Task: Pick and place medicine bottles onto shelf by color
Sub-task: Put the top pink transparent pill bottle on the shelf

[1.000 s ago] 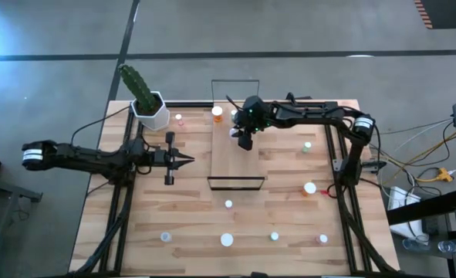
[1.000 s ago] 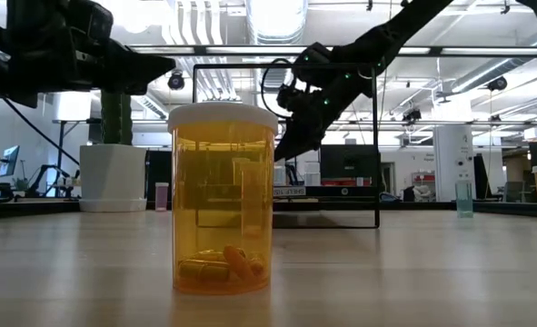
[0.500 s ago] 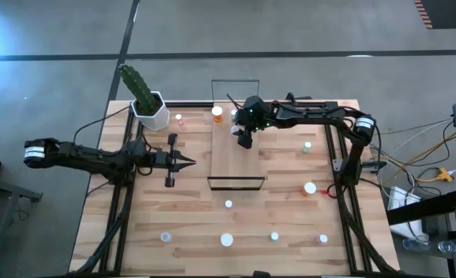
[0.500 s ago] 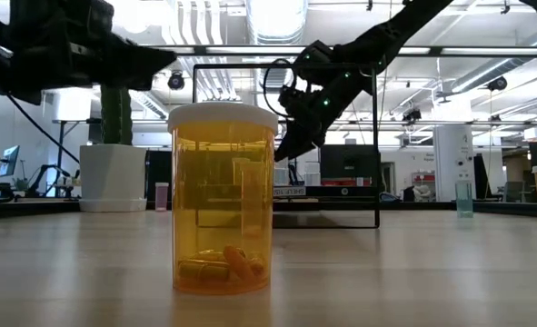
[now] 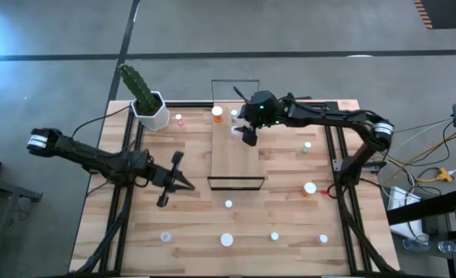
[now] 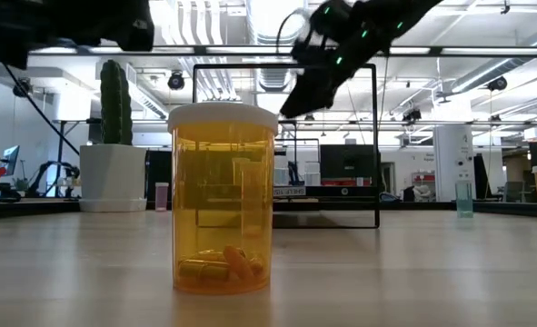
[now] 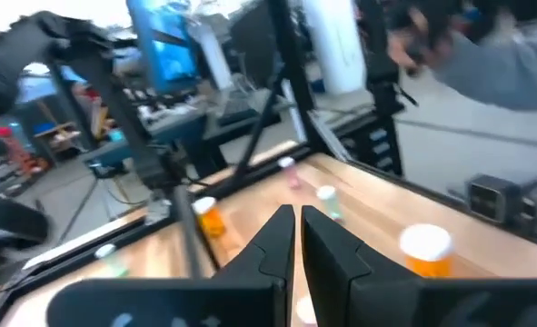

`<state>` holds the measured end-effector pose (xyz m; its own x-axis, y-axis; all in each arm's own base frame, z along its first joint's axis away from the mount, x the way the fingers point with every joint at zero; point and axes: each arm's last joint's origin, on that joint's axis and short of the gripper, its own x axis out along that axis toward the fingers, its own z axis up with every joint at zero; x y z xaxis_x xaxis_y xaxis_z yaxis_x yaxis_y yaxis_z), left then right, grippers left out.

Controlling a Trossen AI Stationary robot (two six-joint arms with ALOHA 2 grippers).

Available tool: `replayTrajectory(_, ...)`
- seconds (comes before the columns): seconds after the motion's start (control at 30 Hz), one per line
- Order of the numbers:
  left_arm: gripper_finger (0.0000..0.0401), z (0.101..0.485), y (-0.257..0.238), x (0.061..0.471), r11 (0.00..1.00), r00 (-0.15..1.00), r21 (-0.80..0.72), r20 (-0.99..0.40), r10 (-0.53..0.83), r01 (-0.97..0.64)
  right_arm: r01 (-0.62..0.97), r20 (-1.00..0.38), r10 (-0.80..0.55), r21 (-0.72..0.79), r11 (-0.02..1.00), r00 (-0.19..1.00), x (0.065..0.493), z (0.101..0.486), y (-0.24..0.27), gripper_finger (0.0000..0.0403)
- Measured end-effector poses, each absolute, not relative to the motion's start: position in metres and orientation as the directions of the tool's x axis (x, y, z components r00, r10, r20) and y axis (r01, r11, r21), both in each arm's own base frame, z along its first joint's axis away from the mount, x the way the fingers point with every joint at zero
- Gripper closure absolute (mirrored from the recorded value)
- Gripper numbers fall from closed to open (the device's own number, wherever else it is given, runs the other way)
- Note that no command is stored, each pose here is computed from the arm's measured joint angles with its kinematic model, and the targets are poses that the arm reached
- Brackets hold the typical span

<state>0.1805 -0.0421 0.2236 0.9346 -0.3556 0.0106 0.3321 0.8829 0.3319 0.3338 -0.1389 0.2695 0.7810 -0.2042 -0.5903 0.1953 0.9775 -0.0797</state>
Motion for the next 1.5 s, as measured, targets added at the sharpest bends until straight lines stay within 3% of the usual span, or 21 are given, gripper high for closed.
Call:
replayTrajectory(0.3, 0.0395, 0.215, -0.088, 0.195, 0.875, 0.949, 0.371, -0.17, -0.267, 0.313, 0.155, -0.469, -0.233, -0.199, 0.968, 0.852, 0.283, 0.296, -0.069, 0.0322)
replayTrajectory(0.47, 0.0395, 0.203, -0.097, 0.203, 0.897, 0.968, 0.423, -0.25, -0.019, 0.127, 0.127, -0.371, -0.199, -0.209, 0.97, 0.907, 0.25, 0.276, -0.035, 0.0386)
replayTrajectory(0.63, 0.0395, 0.208, -0.083, 0.201, 0.875, 0.931, 0.435, -0.181, 0.318, -0.214, 0.13, -0.255, -0.191, -0.237, 0.963, 0.948, 0.229, 0.255, -0.014, 0.0394)
replayTrajectory(0.83, 0.0395, 0.229, -0.038, 0.19, 0.815, 0.841, 0.365, -0.132, 0.524, -0.45, 0.148, -0.179, -0.195, -0.247, 0.958, 0.964, 0.22, 0.239, -0.009, 0.0394)
replayTrajectory(0.97, 0.0395, 0.231, 0.004, 0.181, 0.734, 0.717, 0.338, -0.2, 0.667, -0.589, 0.155, -0.178, -0.203, -0.252, 0.955, 0.963, 0.221, 0.234, -0.01, 0.0394)
replayTrajectory(1.27, 0.0395, 0.259, 0.082, 0.177, 0.825, 0.61, 0.204, -0.585, 0.534, -0.527, 0.15, -0.193, -0.202, -0.257, 0.955, 0.96, 0.233, 0.236, -0.01, 0.0394)
replayTrajectory(1.5, 0.0395, 0.296, 0.143, 0.198, 0.86, 0.404, 0.211, -0.813, 0.419, -0.465, 0.14, -0.212, -0.201, -0.271, 0.952, 0.956, 0.245, 0.232, -0.01, 0.0394)
